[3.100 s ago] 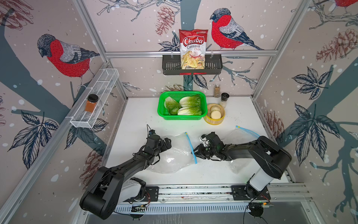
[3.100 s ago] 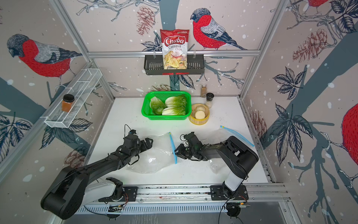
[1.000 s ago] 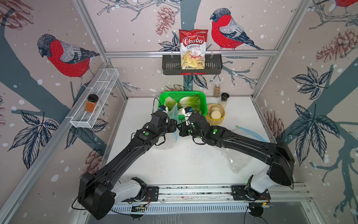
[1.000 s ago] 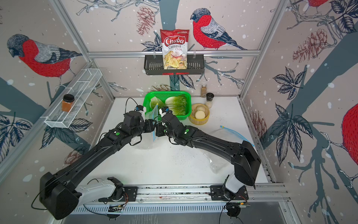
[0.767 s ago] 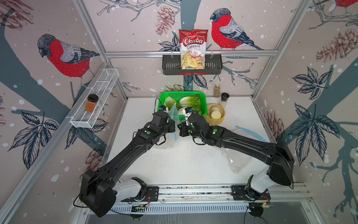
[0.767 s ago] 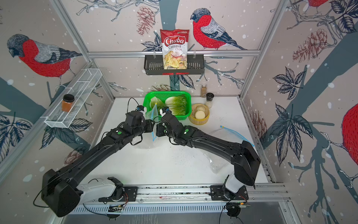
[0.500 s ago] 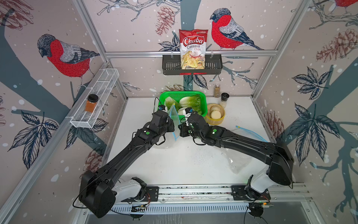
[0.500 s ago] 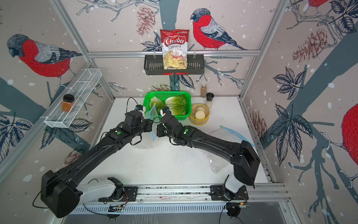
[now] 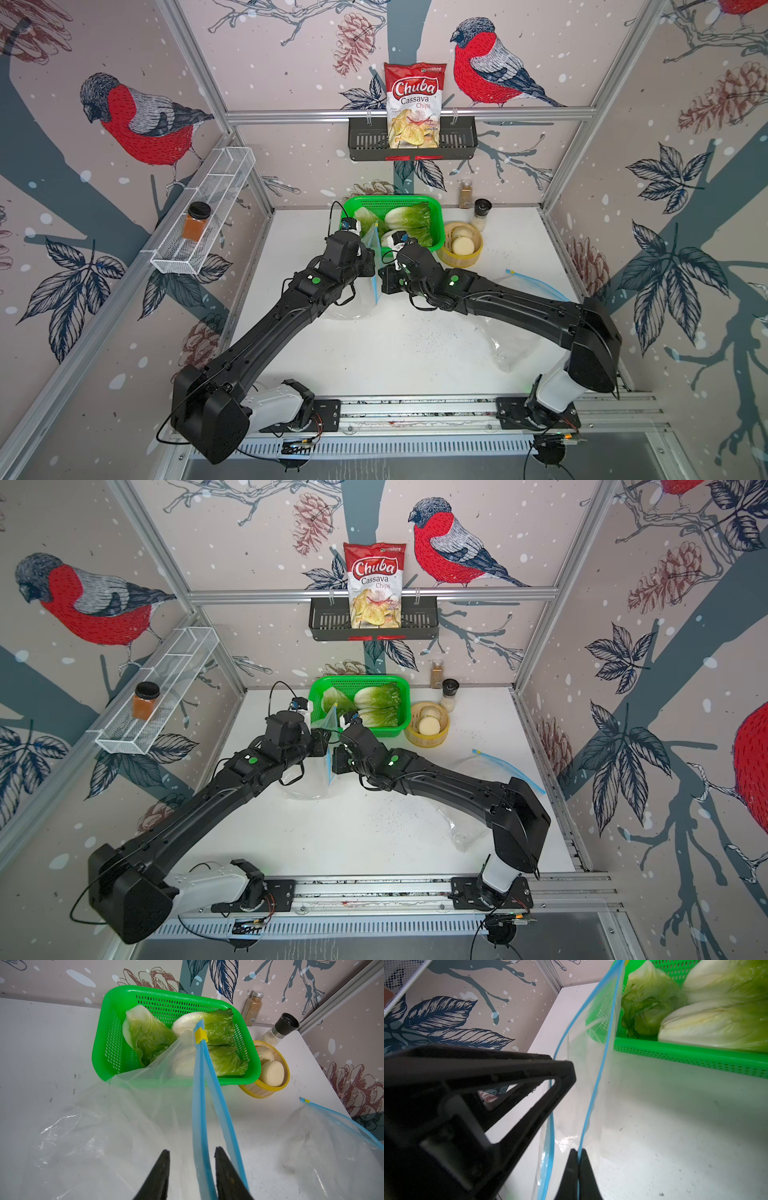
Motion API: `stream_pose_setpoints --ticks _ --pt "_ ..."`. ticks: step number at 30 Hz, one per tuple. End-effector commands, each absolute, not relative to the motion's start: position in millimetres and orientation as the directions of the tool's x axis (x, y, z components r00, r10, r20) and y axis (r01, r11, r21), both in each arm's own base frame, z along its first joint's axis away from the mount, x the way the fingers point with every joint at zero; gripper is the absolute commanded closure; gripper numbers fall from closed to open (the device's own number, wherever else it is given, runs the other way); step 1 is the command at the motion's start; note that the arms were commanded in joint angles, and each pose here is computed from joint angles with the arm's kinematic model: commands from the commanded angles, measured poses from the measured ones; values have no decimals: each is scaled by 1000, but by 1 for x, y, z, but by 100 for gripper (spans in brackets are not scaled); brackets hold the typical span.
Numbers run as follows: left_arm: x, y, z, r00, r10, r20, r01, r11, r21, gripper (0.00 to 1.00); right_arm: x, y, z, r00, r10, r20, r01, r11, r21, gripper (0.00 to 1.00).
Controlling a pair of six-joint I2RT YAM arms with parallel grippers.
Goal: Put the chinese cabbages into a zipper bag and zip it
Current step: Open the zipper of the food storage bag at the center of the board.
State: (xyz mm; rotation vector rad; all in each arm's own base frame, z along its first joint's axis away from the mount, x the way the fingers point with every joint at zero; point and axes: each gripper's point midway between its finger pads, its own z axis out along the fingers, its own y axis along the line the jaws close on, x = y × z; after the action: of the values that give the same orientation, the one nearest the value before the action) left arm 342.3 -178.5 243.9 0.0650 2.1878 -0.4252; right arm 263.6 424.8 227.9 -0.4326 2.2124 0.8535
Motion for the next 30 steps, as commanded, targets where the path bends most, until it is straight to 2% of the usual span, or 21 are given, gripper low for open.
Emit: stream_pose_setpoints --ticks 1,7,10,12,17,19,22,26,28,30 --pt "342 -186 243 -620 -70 -781 236 933 -271 64 265 430 236 -685 -29 -728 -524 713 465 95" --pt "346 -186 229 -647 -48 -761 225 942 -251 70 266 432 241 -677 -23 -736 -530 710 465 95" --pt "346 -183 230 -644 -48 -764 214 947 -240 79 269 428 239 -675 -21 -738 -516 729 451 95" --pt "345 -179 233 -635 -51 -771 203 952 -230 79 271 424 235 -676 -24 -737 -503 746 437 95" --pt "344 -171 238 -612 -58 -789 181 961 -211 89 269 423 232 -684 -25 -729 -499 744 444 95" --pt "345 -170 240 -606 -61 -793 181 961 -211 96 268 422 230 -690 -28 -723 -495 747 443 94" --pt "345 -173 242 -598 -64 -799 193 956 -221 98 271 420 227 -701 -17 -713 -485 744 460 93" --pt "342 -183 246 -589 -66 -805 247 934 -257 100 277 423 226 -717 0 -697 -479 727 492 79" --pt "341 -181 246 -584 -66 -809 247 935 -254 100 284 421 220 -722 2 -692 -468 736 490 69" --pt "340 -176 244 -587 -61 -807 230 944 -238 100 291 419 213 -733 6 -680 -451 744 493 65"
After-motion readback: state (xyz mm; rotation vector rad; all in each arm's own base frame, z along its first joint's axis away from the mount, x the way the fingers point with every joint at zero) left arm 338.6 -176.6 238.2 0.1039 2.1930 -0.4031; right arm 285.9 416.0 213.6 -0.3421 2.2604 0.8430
